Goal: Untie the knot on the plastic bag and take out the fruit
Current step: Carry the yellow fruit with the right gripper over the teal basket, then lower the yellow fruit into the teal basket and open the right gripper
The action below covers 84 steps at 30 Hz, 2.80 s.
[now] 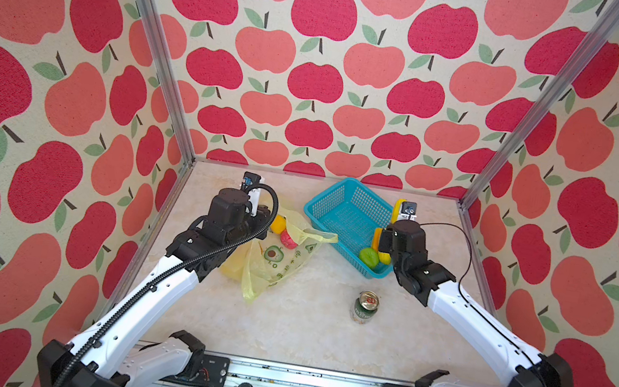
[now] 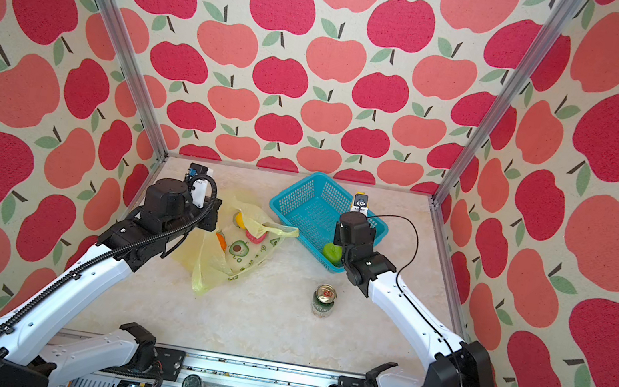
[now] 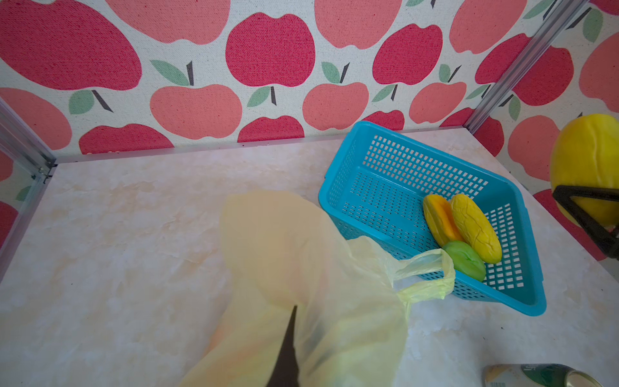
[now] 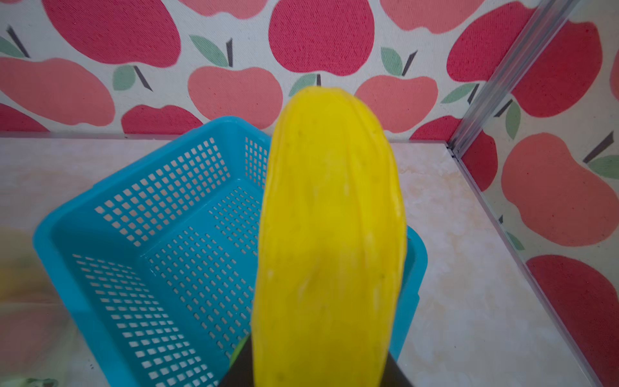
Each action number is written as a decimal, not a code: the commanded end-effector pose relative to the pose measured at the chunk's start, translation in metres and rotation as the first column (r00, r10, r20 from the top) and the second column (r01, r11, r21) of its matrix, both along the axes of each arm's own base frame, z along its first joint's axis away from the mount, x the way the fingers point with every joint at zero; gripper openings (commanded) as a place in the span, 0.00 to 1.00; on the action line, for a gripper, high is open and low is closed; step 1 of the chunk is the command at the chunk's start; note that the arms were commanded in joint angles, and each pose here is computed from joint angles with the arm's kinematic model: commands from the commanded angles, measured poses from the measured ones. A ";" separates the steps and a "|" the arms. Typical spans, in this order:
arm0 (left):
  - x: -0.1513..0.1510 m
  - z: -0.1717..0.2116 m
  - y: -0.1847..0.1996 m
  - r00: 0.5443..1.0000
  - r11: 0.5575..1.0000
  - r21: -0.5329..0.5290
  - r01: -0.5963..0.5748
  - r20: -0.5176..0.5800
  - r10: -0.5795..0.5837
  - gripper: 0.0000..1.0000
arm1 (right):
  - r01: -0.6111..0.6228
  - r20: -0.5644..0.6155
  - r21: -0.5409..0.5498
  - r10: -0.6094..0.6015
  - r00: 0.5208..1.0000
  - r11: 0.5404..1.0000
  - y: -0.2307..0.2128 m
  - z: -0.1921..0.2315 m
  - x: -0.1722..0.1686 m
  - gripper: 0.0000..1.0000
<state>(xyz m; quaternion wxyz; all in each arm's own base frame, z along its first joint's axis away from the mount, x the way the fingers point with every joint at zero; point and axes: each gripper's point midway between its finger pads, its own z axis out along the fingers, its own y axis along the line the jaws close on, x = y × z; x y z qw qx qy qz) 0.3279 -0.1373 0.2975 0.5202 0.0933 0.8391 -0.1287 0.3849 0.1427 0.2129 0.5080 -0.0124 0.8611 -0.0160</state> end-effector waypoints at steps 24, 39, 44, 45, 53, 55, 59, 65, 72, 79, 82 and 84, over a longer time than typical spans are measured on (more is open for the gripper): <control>-0.002 0.017 -0.001 0.999 1.000 -0.010 0.015 0.043 -0.014 0.00 | 0.131 -0.425 0.037 -0.103 0.899 0.991 -0.032 -0.100 0.029 0.27; -0.005 0.019 0.000 0.999 1.000 -0.013 0.014 0.051 -0.013 0.00 | 0.136 -0.460 0.014 -0.114 0.880 0.991 -0.033 -0.113 0.033 0.51; -0.006 0.020 0.001 0.998 1.000 -0.013 0.013 0.054 -0.012 0.00 | 0.096 -0.466 0.060 -0.058 0.883 0.994 -0.022 -0.115 0.037 0.46; -0.006 0.021 0.001 0.998 1.000 -0.014 0.013 0.056 -0.012 0.00 | 0.080 -0.466 0.074 -0.037 0.884 0.994 -0.018 -0.115 0.037 0.45; -0.006 0.020 0.001 0.998 1.000 -0.015 0.014 0.056 -0.013 0.00 | 0.025 -0.518 0.112 0.037 0.854 0.993 0.003 -0.132 0.044 0.46; -0.006 0.020 0.001 0.998 1.000 -0.015 0.014 0.056 -0.013 0.00 | 0.034 -0.536 0.090 0.019 0.844 0.995 0.000 -0.138 0.046 0.48; -0.006 0.021 0.000 0.998 1.000 -0.016 0.015 0.057 -0.014 0.00 | 0.045 -0.552 0.050 -0.010 0.834 0.998 -0.005 -0.145 0.051 0.58; -0.007 0.021 0.000 0.998 1.000 -0.017 0.018 0.056 -0.017 0.00 | 0.031 -0.559 0.025 -0.012 0.829 0.999 -0.005 -0.150 0.055 0.72; -0.009 0.024 0.002 0.998 1.000 -0.021 0.017 0.067 -0.015 0.00 | 0.011 -0.472 0.018 -0.001 0.882 1.000 -0.007 -0.123 0.053 0.72; -0.009 0.022 0.001 0.998 1.000 -0.020 0.017 0.063 -0.016 0.00 | -0.061 -0.326 0.013 0.062 0.943 0.998 0.005 -0.087 0.044 0.67; -0.008 0.022 0.001 0.998 1.000 -0.020 0.019 0.062 -0.018 0.00 | -0.086 -0.327 0.007 0.084 0.941 0.996 0.013 -0.089 0.045 0.66; -0.008 0.021 0.000 0.998 1.000 -0.019 0.020 0.059 -0.019 0.00 | -0.085 -0.361 -0.010 0.076 0.929 0.996 0.015 -0.098 0.047 0.65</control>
